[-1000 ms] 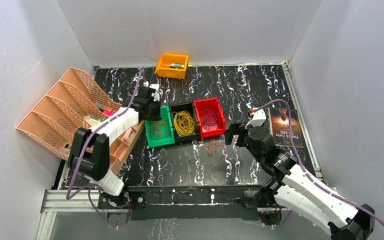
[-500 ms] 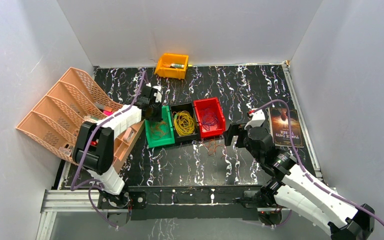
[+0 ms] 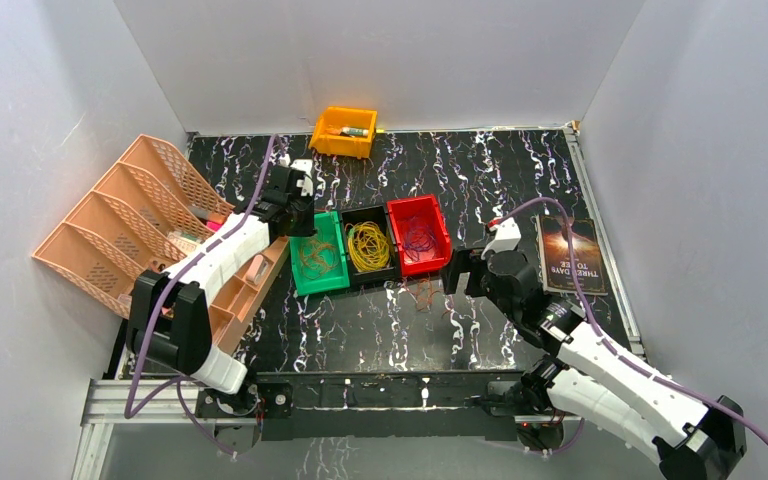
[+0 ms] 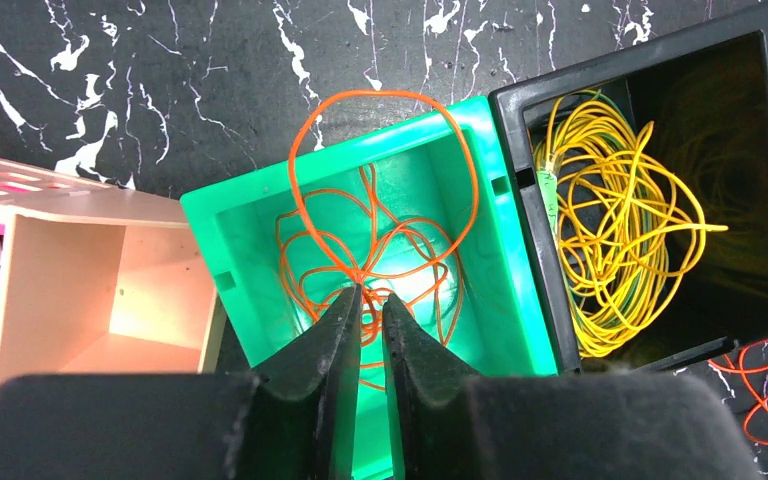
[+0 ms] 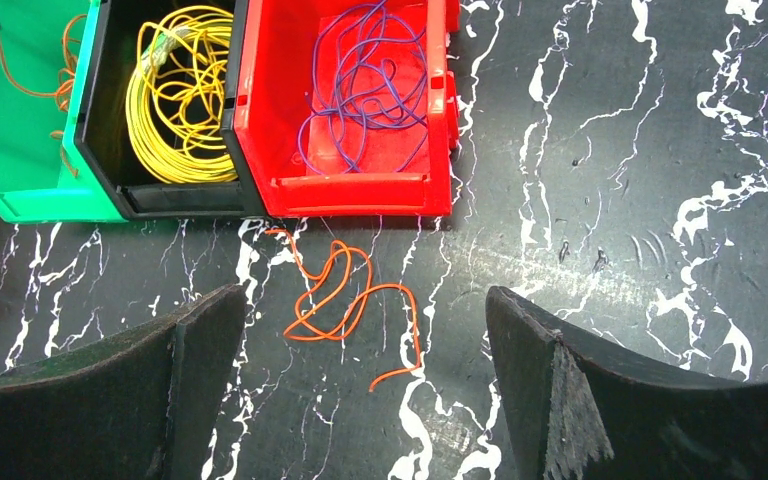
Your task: Untangle the cables
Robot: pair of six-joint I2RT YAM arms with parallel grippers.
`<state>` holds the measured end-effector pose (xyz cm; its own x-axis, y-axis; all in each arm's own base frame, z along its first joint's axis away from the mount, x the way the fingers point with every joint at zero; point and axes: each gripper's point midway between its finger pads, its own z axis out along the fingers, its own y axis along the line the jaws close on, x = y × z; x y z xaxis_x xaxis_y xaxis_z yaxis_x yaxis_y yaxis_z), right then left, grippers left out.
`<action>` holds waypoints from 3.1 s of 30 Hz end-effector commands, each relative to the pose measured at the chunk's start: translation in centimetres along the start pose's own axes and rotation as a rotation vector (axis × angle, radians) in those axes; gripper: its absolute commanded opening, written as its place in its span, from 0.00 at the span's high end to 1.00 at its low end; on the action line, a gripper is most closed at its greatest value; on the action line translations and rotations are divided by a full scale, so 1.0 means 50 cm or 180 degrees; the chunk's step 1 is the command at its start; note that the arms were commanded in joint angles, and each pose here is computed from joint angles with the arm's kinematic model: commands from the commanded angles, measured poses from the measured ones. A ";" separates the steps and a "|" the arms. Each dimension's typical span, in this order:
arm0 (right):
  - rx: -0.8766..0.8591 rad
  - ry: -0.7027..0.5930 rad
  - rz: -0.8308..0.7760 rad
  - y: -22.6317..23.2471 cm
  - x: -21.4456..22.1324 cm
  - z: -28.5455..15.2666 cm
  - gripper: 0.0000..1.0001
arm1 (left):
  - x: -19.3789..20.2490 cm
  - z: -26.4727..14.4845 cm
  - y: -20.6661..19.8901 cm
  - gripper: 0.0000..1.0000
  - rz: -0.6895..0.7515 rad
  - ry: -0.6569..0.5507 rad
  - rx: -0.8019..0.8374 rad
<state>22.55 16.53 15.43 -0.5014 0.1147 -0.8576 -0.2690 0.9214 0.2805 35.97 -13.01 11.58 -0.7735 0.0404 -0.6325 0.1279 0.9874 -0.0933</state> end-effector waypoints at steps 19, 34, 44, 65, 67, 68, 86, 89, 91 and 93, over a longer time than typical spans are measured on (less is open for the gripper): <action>-0.0151 -0.0091 0.0085 0.020 -0.013 0.000 0.02 | -0.019 -0.039 0.005 0.65 0.0010 -0.0101 0.0008; -0.0187 -0.0043 0.0106 0.025 -0.007 0.002 0.02 | -0.029 -0.022 0.030 0.53 -0.0050 -0.0123 -0.0257; -0.0151 -0.0069 0.0098 0.019 -0.009 -0.003 0.02 | -0.032 0.020 0.021 0.82 -0.0041 -0.0025 -0.0223; -0.0200 -0.0042 0.0122 0.025 -0.002 0.003 0.01 | -0.040 -0.086 0.018 1.00 -0.0034 -0.0202 -0.0095; -0.0209 -0.0033 0.0122 0.026 -0.001 0.004 0.02 | -0.027 -0.092 0.018 1.00 -0.0046 -0.0122 -0.0085; -0.0211 -0.0030 0.0126 0.027 0.000 0.005 0.02 | -0.020 -0.094 0.016 1.00 -0.0050 -0.0078 -0.0072; -0.0293 0.0028 0.0124 0.039 0.009 0.016 0.02 | 0.065 -0.046 0.043 1.00 -0.0133 0.0401 -0.0327; -0.0288 0.0023 0.0132 0.037 0.010 0.014 0.02 | 0.049 -0.032 0.045 1.00 -0.0118 0.0360 -0.0365; -0.0278 0.0018 0.0140 0.035 0.011 0.012 0.02 | 0.044 -0.017 0.047 1.00 -0.0092 0.0379 -0.0410; -0.0277 0.0015 0.0143 0.034 0.012 0.011 0.02 | 0.039 -0.002 0.049 1.00 -0.0063 0.0403 -0.0441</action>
<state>21.97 18.11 13.95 -0.5529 0.1177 -0.8249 -0.3058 0.8923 0.3322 32.55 -10.49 9.14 -0.8714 0.0312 -0.4895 0.0422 0.9990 -0.0115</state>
